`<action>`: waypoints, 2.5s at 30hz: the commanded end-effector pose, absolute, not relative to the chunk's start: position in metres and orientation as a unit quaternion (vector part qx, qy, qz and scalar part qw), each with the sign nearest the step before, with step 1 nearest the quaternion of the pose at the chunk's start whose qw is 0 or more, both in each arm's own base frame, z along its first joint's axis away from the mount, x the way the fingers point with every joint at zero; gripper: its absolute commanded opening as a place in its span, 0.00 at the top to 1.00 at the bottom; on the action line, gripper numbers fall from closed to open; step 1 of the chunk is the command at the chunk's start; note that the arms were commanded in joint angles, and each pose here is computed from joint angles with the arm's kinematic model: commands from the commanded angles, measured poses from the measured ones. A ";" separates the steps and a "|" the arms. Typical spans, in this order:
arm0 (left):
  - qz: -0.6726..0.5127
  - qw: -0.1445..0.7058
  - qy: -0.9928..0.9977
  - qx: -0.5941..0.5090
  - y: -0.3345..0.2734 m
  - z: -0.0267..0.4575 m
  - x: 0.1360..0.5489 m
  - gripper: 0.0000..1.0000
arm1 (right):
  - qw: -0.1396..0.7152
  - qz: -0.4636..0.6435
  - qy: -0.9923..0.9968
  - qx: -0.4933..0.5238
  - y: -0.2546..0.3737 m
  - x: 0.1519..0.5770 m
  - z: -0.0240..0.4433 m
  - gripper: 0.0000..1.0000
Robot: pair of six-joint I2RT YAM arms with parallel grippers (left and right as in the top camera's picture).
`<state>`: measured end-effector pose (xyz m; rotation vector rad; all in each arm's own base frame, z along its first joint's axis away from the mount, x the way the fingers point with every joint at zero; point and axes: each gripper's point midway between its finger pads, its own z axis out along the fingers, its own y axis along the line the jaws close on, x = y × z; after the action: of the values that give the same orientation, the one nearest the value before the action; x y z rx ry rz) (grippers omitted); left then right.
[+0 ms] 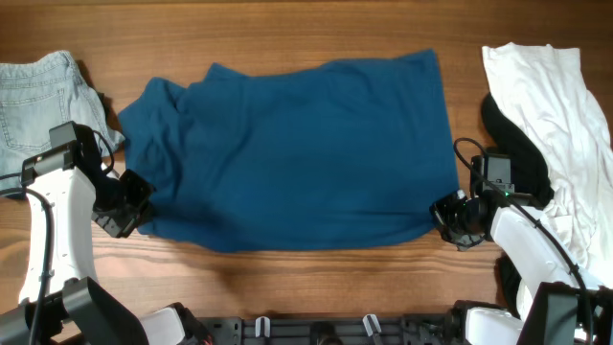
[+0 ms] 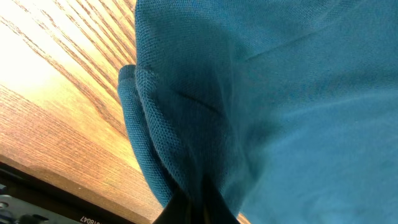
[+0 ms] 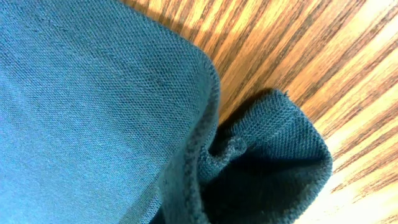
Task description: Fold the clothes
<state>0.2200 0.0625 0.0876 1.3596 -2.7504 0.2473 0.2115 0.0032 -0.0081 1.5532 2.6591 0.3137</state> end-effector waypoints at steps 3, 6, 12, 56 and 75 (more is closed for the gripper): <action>0.153 0.002 -0.909 0.388 0.043 0.103 0.237 0.96 | -0.002 0.100 0.895 0.434 0.008 0.204 -0.013 0.96; 0.188 -0.110 -0.914 0.341 0.048 0.167 0.281 0.96 | 0.079 0.130 0.920 0.361 0.004 0.266 0.066 0.96; 0.207 -0.337 -0.879 0.266 0.055 0.340 0.326 0.96 | 0.269 0.125 0.916 0.271 -0.015 0.327 0.270 0.96; 0.231 -0.351 -0.884 0.206 0.069 0.347 0.477 0.96 | 0.319 0.040 0.923 0.210 -0.073 0.489 0.299 0.96; 0.108 0.195 -0.930 0.293 0.042 0.092 0.275 0.96 | -0.145 0.005 0.962 0.230 -0.043 0.294 0.064 0.96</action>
<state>0.2972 0.0258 0.0916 0.7213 -2.6034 0.4367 0.3192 -0.0451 0.0544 0.7947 3.3791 0.0008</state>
